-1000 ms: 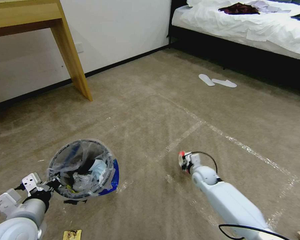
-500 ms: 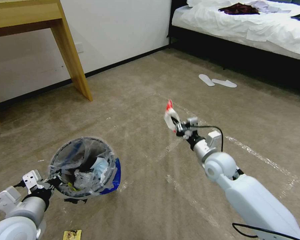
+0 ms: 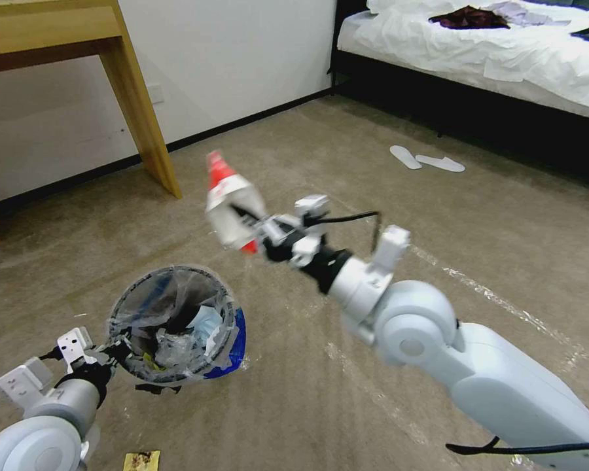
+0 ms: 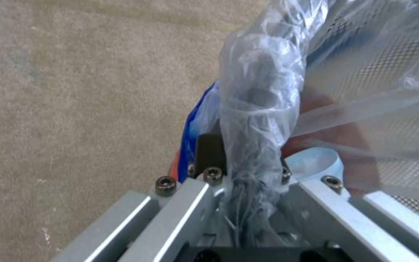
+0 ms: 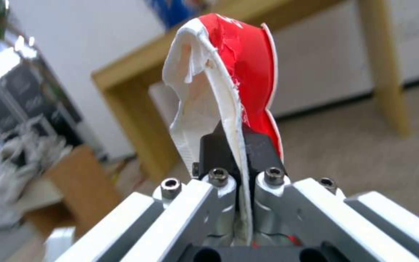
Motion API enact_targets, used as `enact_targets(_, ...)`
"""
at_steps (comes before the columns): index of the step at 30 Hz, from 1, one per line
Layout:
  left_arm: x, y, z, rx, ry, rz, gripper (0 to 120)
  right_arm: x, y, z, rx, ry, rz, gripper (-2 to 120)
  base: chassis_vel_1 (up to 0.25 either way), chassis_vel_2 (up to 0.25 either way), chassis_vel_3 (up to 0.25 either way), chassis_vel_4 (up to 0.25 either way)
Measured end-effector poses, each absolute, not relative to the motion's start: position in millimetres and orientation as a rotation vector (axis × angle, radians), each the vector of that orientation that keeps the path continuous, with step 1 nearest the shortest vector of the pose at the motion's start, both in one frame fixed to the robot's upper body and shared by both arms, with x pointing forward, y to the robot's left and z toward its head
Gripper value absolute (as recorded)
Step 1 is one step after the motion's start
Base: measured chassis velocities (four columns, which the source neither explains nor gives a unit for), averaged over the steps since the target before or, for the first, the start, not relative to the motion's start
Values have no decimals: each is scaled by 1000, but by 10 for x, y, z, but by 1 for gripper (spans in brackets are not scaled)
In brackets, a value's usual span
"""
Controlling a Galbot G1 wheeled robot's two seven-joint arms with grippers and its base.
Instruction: Pick up the trash bin and place the garbage on the floor into it.
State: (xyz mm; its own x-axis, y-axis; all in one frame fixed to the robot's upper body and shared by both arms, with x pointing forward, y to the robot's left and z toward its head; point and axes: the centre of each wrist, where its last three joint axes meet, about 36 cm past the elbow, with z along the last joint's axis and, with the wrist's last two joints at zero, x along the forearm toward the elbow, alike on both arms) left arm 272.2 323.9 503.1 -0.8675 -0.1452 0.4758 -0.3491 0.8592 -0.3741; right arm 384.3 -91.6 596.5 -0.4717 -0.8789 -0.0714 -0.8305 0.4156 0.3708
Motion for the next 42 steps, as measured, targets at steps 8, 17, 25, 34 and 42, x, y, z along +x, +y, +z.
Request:
enact_targets(8, 2718, 3262, 5040, 373, -2597, 634, 1, 3755, -504, 5853, 1456, -2401, -342, 0, 0, 0, 0, 0)
enact_targets(17, 2721, 3270, 5060, 373, -2602, 640, 1, 3814, -205, 5613, 1392, -2343, -267, 0, 0, 0, 0, 0)
enact_targets(25, 2737, 3271, 5057, 372, -2603, 645, 1, 3858, -130, 5447, 1350, -2340, -235, 0, 0, 0, 0, 0)
enact_targets(34, 2747, 3280, 5054, 372, -2603, 647, 1, 3846, -87, 5273, 1298, -2331, -204, 0, 0, 0, 0, 0)
enact_targets(42, 2743, 3278, 5051, 372, -2601, 648, 1, 3840, -108, 5139, 1263, -2329, -176, 0, 0, 0, 0, 0)
